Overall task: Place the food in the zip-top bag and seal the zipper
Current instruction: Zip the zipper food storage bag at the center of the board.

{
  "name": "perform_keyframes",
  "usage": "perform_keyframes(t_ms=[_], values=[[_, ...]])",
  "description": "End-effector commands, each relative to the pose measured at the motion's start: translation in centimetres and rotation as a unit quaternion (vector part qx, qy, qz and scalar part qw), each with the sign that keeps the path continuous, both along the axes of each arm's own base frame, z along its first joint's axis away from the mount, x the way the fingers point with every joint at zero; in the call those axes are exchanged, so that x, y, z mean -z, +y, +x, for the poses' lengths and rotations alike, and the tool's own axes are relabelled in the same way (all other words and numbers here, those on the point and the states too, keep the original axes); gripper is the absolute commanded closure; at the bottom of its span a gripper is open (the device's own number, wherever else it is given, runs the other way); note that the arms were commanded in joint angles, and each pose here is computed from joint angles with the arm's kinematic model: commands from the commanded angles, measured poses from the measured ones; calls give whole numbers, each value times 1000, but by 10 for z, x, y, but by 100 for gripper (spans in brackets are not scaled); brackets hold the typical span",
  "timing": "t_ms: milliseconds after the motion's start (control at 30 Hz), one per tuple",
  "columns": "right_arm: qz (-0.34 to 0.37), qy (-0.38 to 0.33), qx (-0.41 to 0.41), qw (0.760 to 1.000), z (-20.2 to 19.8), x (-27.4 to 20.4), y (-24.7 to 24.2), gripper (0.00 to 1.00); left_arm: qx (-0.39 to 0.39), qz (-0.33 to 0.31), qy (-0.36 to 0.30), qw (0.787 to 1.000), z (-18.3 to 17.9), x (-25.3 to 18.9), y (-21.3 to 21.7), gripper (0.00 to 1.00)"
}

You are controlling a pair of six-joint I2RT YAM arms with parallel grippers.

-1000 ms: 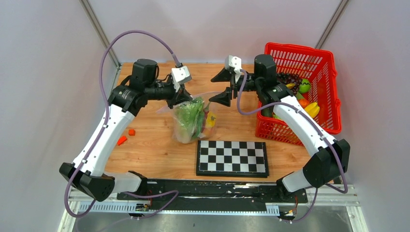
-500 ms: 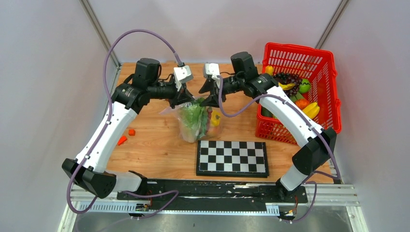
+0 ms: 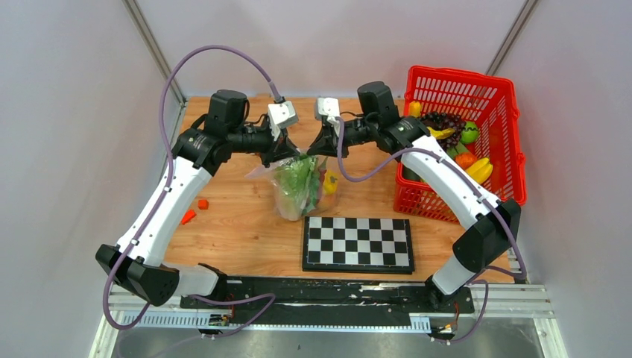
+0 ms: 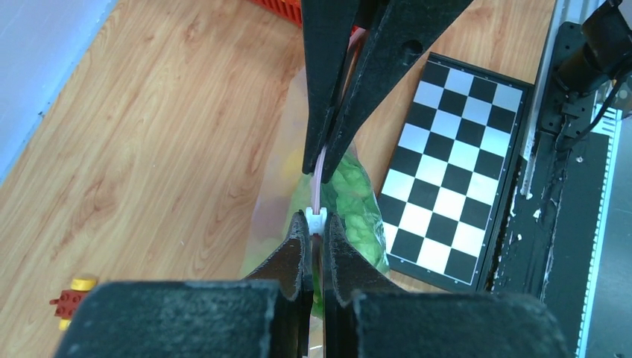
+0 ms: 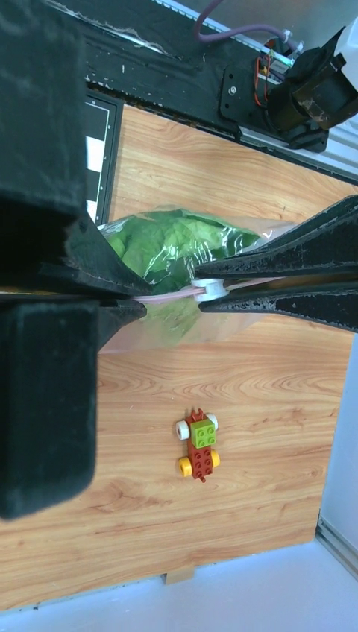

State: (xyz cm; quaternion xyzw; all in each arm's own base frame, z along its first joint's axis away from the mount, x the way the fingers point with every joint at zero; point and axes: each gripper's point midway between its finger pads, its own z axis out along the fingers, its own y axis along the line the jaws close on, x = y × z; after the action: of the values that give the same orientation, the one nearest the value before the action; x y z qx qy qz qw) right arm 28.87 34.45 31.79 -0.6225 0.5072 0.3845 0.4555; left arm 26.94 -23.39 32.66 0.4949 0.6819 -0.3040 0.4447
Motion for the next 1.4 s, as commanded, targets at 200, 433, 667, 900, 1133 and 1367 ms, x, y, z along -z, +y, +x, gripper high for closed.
perform_keyframes(t_ms=[200,433,667,900,1133,1367], values=[[76,-70,153,983,49,-39,-24,100,-25,7,-43,999,2,-17,12,100],[95,-55,177,978,59,-42,-34,100,-52,28,-62,996,-1,-15,26,100],[83,-66,244,964,80,-42,-47,100,-60,22,-54,996,-1,-12,26,100],[70,-83,145,983,50,-43,-36,100,-53,1,-59,997,2,-19,19,100],[48,-29,29,998,8,-33,-16,58,-15,-42,-50,998,-4,-26,2,100],[27,-34,14,999,10,-28,0,42,2,-60,-52,997,-3,-34,-6,100]])
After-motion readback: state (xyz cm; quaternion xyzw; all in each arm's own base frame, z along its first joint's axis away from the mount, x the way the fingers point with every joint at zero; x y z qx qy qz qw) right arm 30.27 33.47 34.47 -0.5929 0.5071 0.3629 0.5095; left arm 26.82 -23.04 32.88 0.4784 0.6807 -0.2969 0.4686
